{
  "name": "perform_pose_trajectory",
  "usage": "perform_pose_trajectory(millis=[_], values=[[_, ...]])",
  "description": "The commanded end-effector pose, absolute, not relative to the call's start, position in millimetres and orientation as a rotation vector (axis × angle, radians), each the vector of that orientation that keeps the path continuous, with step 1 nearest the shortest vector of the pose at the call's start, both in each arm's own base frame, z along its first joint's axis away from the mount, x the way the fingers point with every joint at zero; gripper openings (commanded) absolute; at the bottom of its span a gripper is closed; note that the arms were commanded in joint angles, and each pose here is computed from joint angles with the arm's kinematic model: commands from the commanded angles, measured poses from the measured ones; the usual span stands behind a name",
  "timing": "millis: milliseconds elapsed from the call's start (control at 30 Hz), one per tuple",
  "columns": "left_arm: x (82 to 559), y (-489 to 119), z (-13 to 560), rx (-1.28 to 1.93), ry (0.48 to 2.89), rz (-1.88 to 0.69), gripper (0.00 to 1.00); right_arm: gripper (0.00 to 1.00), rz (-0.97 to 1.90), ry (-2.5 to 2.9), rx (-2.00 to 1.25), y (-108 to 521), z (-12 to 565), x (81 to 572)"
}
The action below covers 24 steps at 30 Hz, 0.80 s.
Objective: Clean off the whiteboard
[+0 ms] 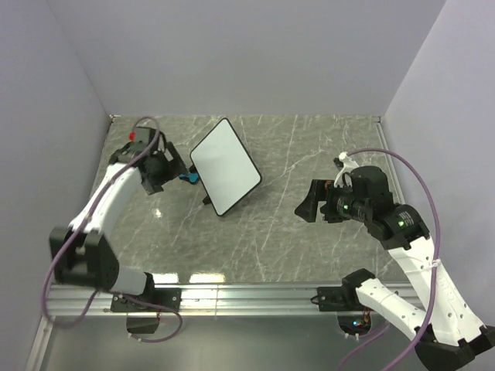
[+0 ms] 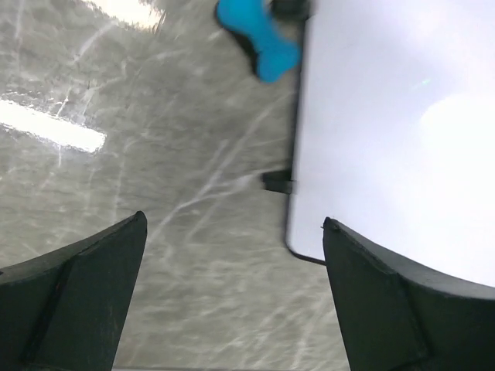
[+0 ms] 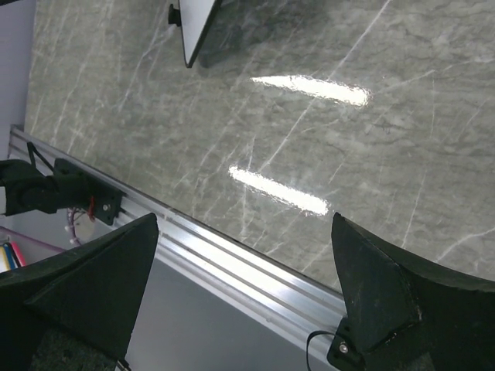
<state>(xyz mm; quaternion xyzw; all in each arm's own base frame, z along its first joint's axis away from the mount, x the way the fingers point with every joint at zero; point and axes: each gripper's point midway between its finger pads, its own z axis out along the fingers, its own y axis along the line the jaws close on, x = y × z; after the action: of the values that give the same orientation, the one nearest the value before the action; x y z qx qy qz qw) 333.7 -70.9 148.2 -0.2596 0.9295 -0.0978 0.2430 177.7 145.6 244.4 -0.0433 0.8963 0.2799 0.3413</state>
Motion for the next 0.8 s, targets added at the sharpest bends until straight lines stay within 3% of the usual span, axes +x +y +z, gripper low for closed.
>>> perform_pose_trajectory(millis=[0, 167, 433, 767], values=[[333.5, -73.8, 199.7, -0.733, 2.295, -0.468, 0.99, 1.0, 0.784, 2.227, -0.115, 151.4, 266.7, 183.0], [305.4, -69.5, 163.6, -0.714, 2.487, -0.347, 0.94, 1.0, 0.939, 2.103, -0.116, 163.2, 293.2, 171.4], [295.8, -88.0, 233.9, -0.51, 2.219, -0.572, 0.99, 1.0, 0.939, 1.891, 0.03, 149.7, 334.6, 180.8], [298.2, -75.7, 259.9, -0.524, 2.174, -0.499, 0.99, 1.0, 0.9, 1.849, 0.073, 137.2, 328.4, 176.3]])
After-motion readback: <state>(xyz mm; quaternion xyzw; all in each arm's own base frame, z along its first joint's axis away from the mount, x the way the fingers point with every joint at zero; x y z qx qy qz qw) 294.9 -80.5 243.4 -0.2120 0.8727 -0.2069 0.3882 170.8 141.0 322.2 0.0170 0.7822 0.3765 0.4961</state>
